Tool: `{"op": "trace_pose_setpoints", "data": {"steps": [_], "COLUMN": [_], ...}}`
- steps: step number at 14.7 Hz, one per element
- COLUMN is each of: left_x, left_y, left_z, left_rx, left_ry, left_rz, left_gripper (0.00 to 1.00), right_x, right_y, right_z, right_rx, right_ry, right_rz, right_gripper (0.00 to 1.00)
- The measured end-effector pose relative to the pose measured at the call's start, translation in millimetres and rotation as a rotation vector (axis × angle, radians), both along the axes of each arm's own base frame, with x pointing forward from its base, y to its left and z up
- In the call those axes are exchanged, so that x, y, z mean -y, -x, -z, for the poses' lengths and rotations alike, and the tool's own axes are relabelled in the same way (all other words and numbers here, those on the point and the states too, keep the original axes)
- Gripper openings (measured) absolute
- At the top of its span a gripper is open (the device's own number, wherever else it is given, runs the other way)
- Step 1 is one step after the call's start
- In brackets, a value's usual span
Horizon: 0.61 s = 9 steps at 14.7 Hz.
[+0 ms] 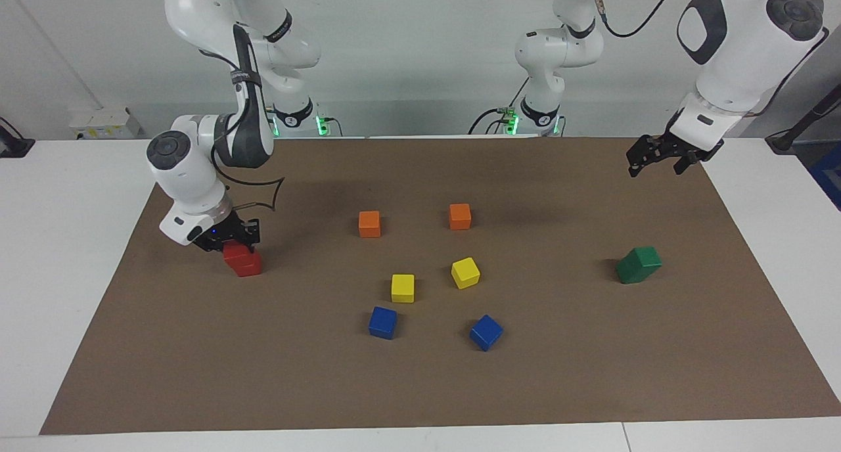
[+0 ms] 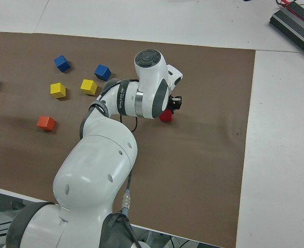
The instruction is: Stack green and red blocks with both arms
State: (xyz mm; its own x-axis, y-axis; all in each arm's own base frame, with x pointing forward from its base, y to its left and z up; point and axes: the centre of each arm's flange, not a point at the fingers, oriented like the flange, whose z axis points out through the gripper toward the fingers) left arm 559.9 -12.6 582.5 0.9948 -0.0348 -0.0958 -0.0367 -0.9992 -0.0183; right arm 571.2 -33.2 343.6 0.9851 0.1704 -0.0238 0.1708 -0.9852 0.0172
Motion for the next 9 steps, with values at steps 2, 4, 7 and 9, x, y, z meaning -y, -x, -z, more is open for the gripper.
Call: {"op": "trace_pose_setpoints", "data": {"steps": [2, 4, 7, 9], "left_x": [0.7, 3.2, 3.8, 3.1], "left_y": [-0.8, -1.3, -1.3, -0.2], "left_z": [2.8, 4.5, 3.7, 1.2], "left_rx": [-0.007, -0.010, -0.008, -0.005], "left_ry": [0.000, 0.000, 0.000, 0.001], "left_rz": [0.001, 0.006, 0.005, -0.017], "left_gripper": [1.00, 1.00, 1.00, 1.00], "right_x": [0.0, -0.1, -0.3, -1.0], "right_y": [0.2, 0.3, 0.4, 0.3], "right_z": [0.3, 0.4, 0.6, 0.6], "right_rx": [0.000, 0.000, -0.001, -0.001], "right_ry": [0.000, 0.001, 0.001, 0.001], "right_rz": [0.017, 0.031, 0.038, 0.039], "right_gripper": [0.55, 0.55, 0.55, 0.55]}}
